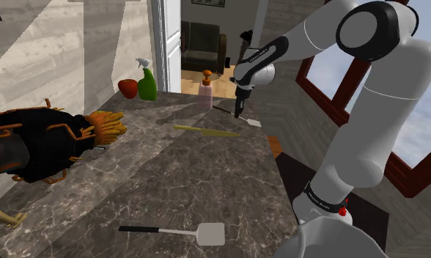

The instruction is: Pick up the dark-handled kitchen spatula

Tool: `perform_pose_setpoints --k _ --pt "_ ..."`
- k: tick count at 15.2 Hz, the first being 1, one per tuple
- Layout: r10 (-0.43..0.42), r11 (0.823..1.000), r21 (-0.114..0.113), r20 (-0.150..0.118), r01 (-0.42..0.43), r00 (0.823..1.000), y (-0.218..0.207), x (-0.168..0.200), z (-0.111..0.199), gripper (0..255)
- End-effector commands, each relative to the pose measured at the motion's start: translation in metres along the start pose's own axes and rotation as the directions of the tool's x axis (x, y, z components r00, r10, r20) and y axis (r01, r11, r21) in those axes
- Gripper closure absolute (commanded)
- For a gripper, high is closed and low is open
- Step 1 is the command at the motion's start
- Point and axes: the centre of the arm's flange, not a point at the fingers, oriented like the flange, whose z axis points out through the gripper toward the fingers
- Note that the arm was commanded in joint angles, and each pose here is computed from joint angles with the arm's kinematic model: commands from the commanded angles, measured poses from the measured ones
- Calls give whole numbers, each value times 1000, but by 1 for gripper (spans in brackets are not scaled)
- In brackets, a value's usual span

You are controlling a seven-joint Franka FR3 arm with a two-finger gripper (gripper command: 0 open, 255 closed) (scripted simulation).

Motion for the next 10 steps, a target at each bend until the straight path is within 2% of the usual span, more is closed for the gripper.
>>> perform_pose_setpoints --k 1,8,10 --pt "0 1000 0 0 0 1000 0 1 -11 255" --pt "0 1000 0 0 0 1000 0 4 -48 255" --pt "0 1000 0 0 0 1000 0 4 -49 255"
